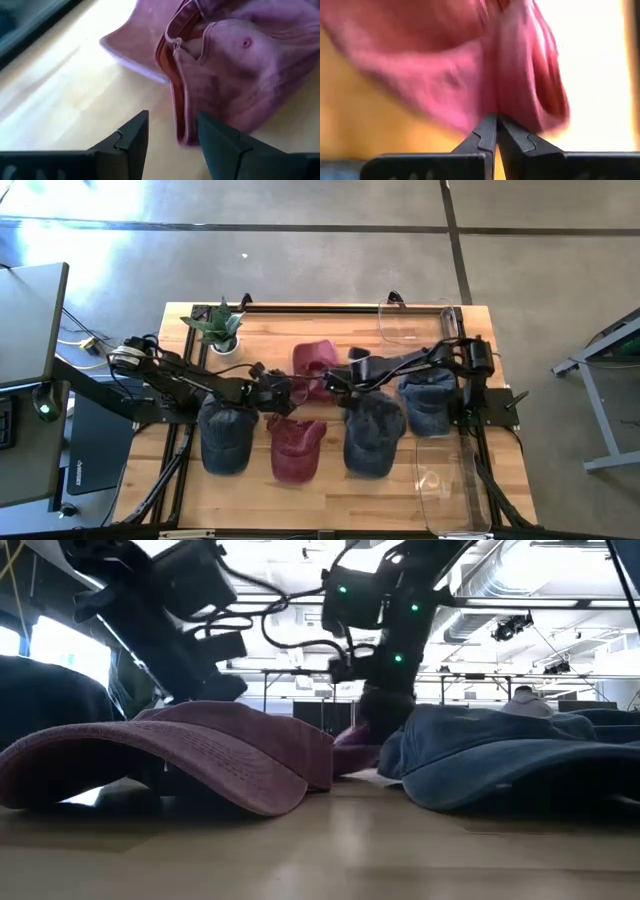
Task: Pick & Place hat
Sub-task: Put the top red cap into the top transparent bin
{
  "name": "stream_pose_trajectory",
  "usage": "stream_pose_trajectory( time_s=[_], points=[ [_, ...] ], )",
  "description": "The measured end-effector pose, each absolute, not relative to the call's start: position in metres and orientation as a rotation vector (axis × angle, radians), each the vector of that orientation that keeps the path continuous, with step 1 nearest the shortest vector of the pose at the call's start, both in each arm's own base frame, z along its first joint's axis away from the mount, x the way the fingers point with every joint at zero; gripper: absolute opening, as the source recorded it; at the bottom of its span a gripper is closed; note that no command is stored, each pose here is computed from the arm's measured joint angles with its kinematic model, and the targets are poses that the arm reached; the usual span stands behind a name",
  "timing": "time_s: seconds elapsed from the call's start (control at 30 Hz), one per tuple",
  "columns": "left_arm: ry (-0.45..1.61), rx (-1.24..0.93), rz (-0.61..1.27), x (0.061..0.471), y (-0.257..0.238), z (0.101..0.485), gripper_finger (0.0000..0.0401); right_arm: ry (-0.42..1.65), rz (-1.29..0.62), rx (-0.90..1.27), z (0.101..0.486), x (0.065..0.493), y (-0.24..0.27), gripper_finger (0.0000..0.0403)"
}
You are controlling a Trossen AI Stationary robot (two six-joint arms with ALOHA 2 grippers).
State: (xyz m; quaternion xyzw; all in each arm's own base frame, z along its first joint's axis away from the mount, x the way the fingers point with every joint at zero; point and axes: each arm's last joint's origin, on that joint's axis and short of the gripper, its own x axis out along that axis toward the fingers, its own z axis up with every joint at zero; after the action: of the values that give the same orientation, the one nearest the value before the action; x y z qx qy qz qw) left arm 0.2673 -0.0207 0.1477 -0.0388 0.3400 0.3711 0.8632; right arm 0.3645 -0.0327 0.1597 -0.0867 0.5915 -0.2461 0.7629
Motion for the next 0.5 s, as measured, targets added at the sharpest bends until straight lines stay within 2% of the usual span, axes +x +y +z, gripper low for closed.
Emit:
stream_pose_trajectory(
  time_s=[0.07,0.2,0.27,0.37,0.5],
  points=[
    [0.676,-0.067,0.788,0.266,-0.025,0.152,0.016,1.332,-0.58,-0.231,0.161,0.357,-0.036,0.0012],
    [0.59,0.013,0.716,0.267,-0.045,0.175,0.016,1.308,-0.53,-0.279,0.179,0.353,-0.036,0.0012],
    [0.603,0.086,0.663,0.267,-0.054,0.18,0.016,1.286,-0.428,-0.293,0.189,0.353,-0.031,0.0012],
    [0.594,0.156,0.601,0.269,-0.064,0.185,0.016,1.237,-0.166,-0.283,0.197,0.355,-0.022,0.0012],
    [0.598,0.17,0.584,0.274,-0.065,0.179,0.016,1.127,0.088,-0.26,0.184,0.358,-0.011,0.0023]
  ],
)
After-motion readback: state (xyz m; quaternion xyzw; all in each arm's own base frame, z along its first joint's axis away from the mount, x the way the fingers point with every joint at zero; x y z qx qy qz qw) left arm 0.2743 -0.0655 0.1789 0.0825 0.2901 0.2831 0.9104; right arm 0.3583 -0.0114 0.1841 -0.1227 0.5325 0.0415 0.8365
